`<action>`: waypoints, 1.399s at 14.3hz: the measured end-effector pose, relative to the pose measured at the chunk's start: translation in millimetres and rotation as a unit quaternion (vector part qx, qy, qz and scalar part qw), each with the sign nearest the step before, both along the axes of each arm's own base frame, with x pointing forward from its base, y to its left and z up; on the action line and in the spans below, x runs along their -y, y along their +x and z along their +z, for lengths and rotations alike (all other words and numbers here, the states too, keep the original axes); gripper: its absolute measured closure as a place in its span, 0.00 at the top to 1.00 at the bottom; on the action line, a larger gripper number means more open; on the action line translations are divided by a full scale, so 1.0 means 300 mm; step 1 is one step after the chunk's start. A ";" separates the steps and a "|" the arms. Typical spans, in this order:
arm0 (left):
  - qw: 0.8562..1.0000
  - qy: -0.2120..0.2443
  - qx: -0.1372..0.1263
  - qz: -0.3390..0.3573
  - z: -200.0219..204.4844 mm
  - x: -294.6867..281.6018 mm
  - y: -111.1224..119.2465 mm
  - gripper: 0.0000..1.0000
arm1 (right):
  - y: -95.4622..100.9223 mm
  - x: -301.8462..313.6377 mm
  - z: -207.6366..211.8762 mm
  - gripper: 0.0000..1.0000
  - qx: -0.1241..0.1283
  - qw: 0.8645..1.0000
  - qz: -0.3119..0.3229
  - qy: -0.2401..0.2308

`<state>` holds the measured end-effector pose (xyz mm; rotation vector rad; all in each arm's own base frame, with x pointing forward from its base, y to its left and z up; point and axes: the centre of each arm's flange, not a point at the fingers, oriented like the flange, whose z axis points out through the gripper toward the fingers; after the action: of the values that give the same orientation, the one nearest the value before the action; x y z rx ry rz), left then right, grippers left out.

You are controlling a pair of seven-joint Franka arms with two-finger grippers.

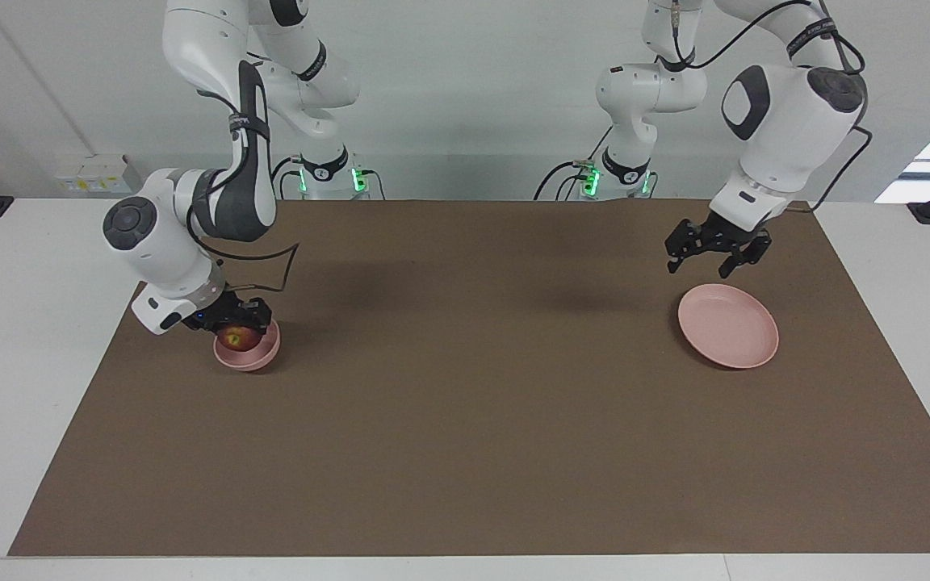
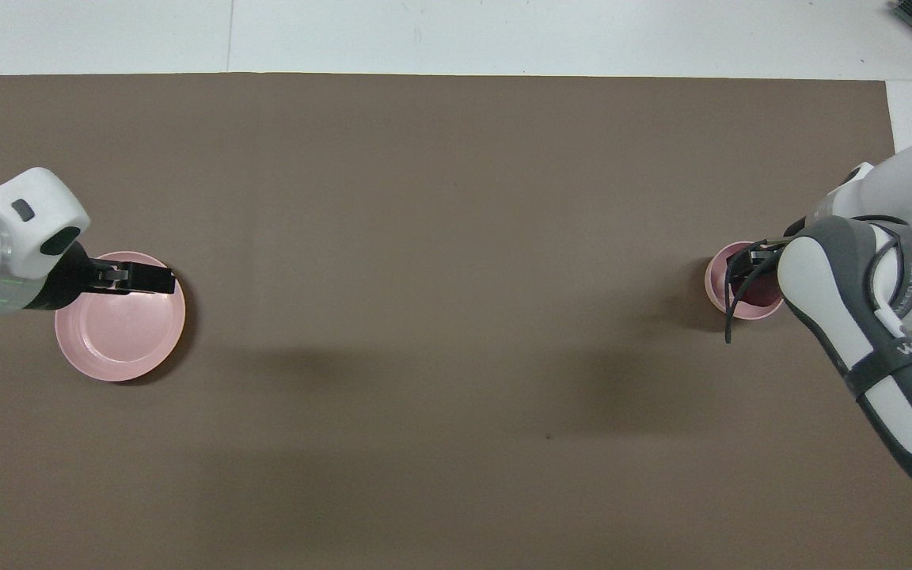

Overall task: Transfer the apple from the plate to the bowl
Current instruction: 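Lower the apple into the pink bowl while the left gripper withdraws, then open the right gripper to release the apple in the bowl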

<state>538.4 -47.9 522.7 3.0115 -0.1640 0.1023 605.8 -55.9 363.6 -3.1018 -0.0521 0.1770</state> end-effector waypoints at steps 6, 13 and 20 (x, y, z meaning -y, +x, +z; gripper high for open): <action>0.999 0.036 -0.020 -0.013 0.344 -0.094 0.012 1.00 | 0.003 0.001 -0.041 0.81 -0.005 1.000 0.000 -0.001; 0.997 0.058 -0.049 -0.006 0.521 -0.151 -0.002 1.00 | 0.003 0.003 -0.065 0.81 -0.007 1.000 -0.001 -0.001; 0.997 0.058 -0.045 -0.030 0.536 -0.211 -0.011 1.00 | 0.012 0.004 -0.101 0.81 -0.006 1.000 -0.001 -0.003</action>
<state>535.3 15.4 683.5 3.1148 -0.2611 -0.0513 609.5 -57.2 333.2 -3.1064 -0.0483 0.1946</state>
